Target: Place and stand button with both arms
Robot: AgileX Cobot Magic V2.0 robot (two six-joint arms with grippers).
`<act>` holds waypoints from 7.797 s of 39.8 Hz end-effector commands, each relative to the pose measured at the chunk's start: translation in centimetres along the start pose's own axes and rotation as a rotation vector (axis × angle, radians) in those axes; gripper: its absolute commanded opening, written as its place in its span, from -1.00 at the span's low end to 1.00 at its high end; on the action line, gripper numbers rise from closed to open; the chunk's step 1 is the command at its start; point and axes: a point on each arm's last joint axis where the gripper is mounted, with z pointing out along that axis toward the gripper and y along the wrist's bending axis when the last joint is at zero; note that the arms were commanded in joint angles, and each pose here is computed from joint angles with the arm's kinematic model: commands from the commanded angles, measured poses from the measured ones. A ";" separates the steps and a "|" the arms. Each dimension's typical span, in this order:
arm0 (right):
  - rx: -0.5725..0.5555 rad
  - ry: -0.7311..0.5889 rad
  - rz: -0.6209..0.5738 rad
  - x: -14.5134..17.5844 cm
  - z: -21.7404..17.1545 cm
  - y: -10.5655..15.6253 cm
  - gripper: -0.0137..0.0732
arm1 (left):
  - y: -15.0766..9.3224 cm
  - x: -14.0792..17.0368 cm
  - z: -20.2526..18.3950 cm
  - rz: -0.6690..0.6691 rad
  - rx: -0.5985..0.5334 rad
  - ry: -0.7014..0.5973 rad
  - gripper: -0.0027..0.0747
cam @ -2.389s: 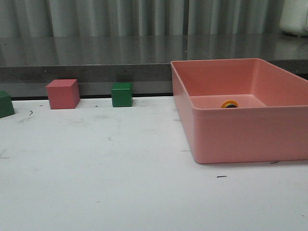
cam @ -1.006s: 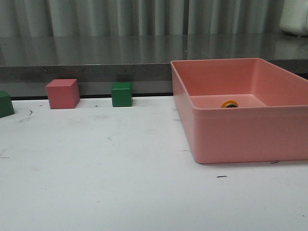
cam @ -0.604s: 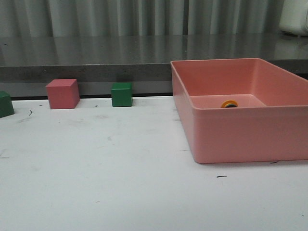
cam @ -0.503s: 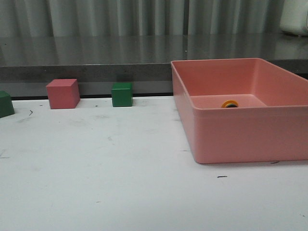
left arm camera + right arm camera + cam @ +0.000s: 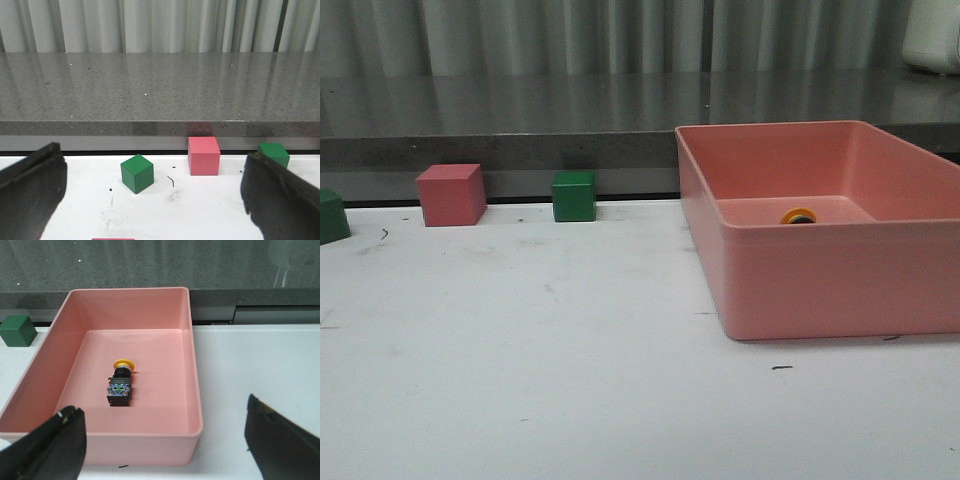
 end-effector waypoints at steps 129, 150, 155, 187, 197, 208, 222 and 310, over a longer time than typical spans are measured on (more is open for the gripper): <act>-0.595 0.725 -0.079 -4.2 17.6 31.9 0.02 | -0.2 -1.9 0.0 -0.001 0.024 -0.113 0.82; -0.276 0.816 0.008 3.3 24.7 31.9 0.02 | -0.2 -1.9 0.0 -0.005 0.024 -0.113 0.82; -0.266 0.825 0.016 3.7 25.0 32.0 0.02 | -0.2 -1.9 0.0 -0.005 0.024 -0.113 0.82; -0.250 0.838 0.014 4.3 25.6 31.7 0.15 | -0.2 -1.9 0.0 -0.008 0.025 -0.113 0.82; -0.251 0.837 0.014 4.3 25.6 31.7 0.58 | -0.2 -1.9 0.0 -0.009 0.025 -0.113 0.82; -0.261 0.776 0.006 0.0 24.0 31.7 0.35 | -0.2 -1.9 0.0 -0.009 0.025 -0.113 0.82; -0.261 0.706 -0.005 -5.3 22.3 31.7 -0.66 | -0.2 -1.9 0.0 -0.009 0.025 -0.113 0.82; -0.127 -0.169 -0.103 3.2 -5.5 0.8 -0.85 | -0.2 -1.9 0.0 -0.009 0.025 -0.114 0.82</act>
